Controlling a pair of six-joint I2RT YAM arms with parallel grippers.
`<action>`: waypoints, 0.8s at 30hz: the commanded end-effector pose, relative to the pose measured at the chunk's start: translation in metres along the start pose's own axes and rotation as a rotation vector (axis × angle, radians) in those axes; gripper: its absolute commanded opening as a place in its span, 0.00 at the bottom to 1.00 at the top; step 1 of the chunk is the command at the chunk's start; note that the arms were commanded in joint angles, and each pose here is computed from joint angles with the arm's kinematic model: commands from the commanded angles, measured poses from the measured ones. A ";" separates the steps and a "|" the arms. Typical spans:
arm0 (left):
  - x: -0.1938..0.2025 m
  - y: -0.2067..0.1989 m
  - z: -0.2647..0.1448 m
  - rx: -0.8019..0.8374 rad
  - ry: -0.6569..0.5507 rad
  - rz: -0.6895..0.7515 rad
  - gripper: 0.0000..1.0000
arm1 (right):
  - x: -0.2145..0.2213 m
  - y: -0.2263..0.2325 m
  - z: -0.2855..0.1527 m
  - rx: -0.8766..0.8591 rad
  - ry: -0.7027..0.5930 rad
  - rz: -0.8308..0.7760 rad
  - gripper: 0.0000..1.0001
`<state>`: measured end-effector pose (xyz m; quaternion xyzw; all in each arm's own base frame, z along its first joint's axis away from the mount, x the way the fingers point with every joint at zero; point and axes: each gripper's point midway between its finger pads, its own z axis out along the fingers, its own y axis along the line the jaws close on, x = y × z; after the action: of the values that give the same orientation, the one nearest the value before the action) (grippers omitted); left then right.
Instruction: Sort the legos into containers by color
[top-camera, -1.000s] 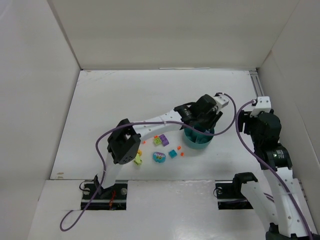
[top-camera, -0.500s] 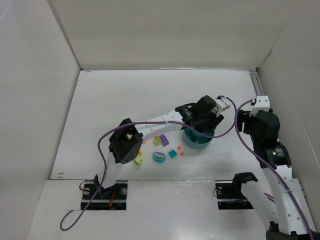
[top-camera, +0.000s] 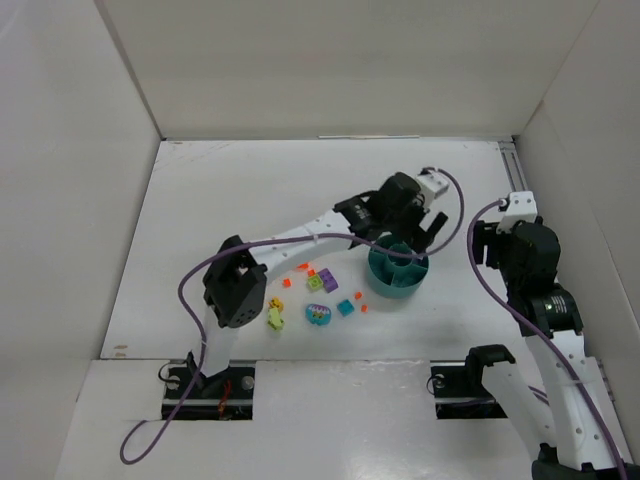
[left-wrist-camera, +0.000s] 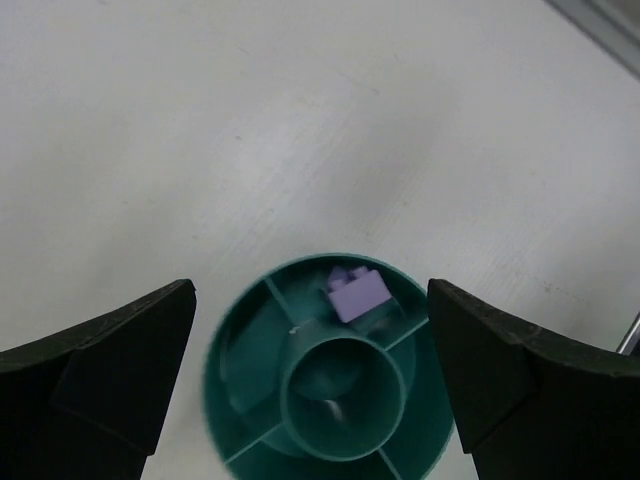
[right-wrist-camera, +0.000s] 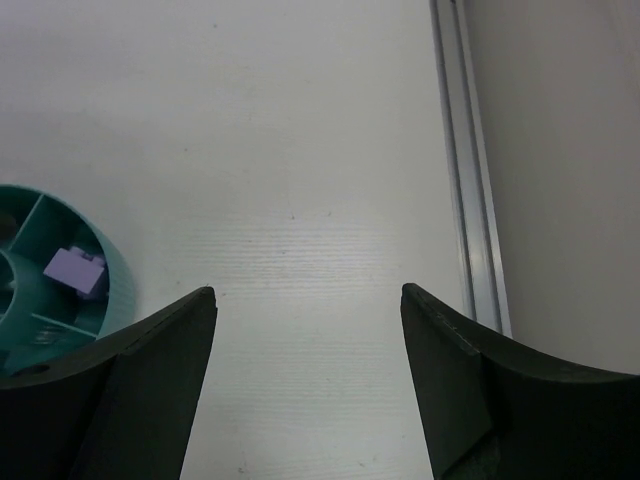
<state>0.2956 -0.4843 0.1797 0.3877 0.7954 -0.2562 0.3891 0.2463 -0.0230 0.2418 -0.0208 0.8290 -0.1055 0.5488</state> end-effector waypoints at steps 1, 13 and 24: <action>-0.081 0.067 -0.077 -0.070 -0.239 -0.203 1.00 | -0.031 0.010 -0.005 -0.088 -0.098 -0.059 0.79; 0.075 0.186 -0.191 -0.523 -0.266 -0.771 1.00 | -0.048 0.203 -0.038 -0.659 -0.176 -0.528 0.74; 0.156 0.181 -0.219 -0.620 -0.212 -0.873 1.00 | 0.014 0.334 -0.023 -0.828 0.062 -0.733 0.76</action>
<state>0.2883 -0.1702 0.1456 -0.1095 0.8923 -0.1814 0.3986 0.2372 0.2943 0.1623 -0.5411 0.7494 0.0469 0.3787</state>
